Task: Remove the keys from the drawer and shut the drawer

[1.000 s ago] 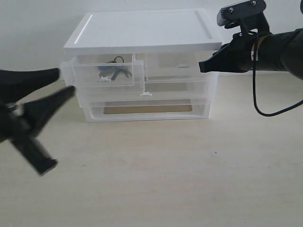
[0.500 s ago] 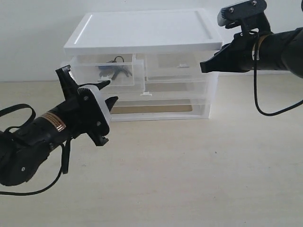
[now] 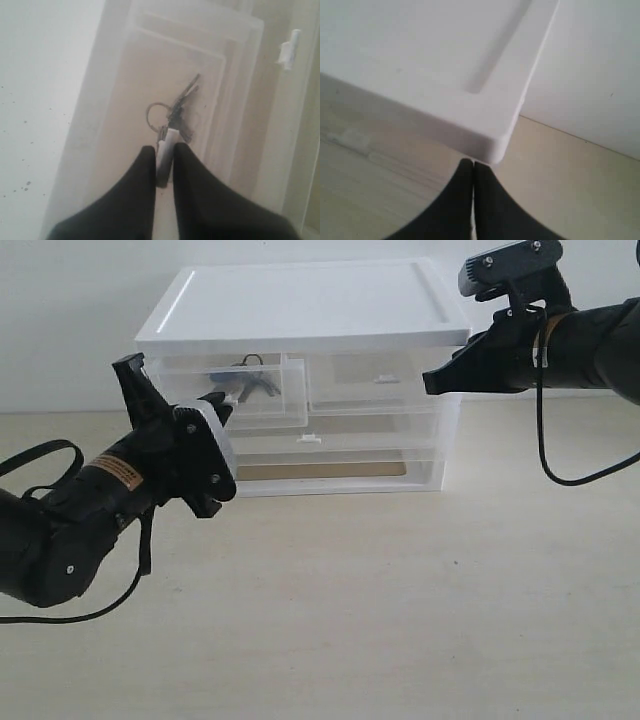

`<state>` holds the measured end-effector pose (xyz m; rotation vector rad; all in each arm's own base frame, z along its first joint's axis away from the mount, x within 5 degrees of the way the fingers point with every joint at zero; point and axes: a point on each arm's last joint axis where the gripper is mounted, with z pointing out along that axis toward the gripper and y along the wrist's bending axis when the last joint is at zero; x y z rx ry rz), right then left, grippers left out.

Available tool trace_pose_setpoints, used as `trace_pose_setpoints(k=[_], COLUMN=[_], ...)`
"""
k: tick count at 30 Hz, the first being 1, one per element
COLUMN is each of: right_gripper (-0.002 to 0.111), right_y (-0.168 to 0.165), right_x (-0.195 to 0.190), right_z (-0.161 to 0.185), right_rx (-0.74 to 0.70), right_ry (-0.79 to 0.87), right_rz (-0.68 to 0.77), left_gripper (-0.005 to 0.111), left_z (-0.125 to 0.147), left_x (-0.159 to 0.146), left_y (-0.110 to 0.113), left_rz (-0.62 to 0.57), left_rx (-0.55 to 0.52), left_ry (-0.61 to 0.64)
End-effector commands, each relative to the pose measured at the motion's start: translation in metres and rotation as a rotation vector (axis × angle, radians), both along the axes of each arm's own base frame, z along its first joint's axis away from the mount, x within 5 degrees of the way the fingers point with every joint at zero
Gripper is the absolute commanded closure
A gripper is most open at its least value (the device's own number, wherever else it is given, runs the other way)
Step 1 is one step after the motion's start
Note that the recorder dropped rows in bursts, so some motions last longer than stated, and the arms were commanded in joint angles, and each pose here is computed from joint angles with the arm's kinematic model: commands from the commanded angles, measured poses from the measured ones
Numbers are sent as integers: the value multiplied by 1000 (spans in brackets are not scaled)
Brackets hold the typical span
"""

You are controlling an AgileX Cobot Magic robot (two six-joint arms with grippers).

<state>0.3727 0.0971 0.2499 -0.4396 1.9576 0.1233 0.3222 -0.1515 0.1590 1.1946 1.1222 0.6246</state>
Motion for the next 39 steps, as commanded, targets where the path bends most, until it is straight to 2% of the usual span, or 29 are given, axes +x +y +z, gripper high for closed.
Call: trace_pose_setpoints(k=[1, 4, 11, 13, 24, 26, 29, 34, 36, 39], right_gripper=[108, 108, 108, 108, 108, 108, 108, 108, 108, 108], right_y=[-3, -3, 0, 0, 1, 1, 1, 1, 1, 1], right_x=[4, 4, 9, 9, 9, 9, 9, 9, 9, 9], right_z=[10, 9, -2, -2, -1, -1, -1, -1, -1, -1], right_rx=[28, 31, 48, 48, 62, 62, 63, 63, 61, 62], right_ry=[-57, -59, -51, -51, -51, -51, -50, -50, -51, -50], right_rz=[9, 12, 27, 27, 24, 24, 23, 23, 24, 24], left_gripper=[102, 102, 102, 102, 102, 102, 91, 58, 52, 53], left_z=[1, 4, 7, 2, -15, -16, -17, -8, 2, 26], left_x=[-8, -20, -63, -72, -96, -99, -106, -118, -122, -131], left_y=[2, 4, -7, -2, 10, 6, -1, -4, 0, 6], left_rz=[-6, -16, -104, -69, -93, -147, -255, -355, -343, -347], left_rx=[38, 36, 48, 40, -19, -42, -32, -70, -150, -327], left_ry=[-36, -70, -41, -13, 93, 111, 118, 124, 132, 143])
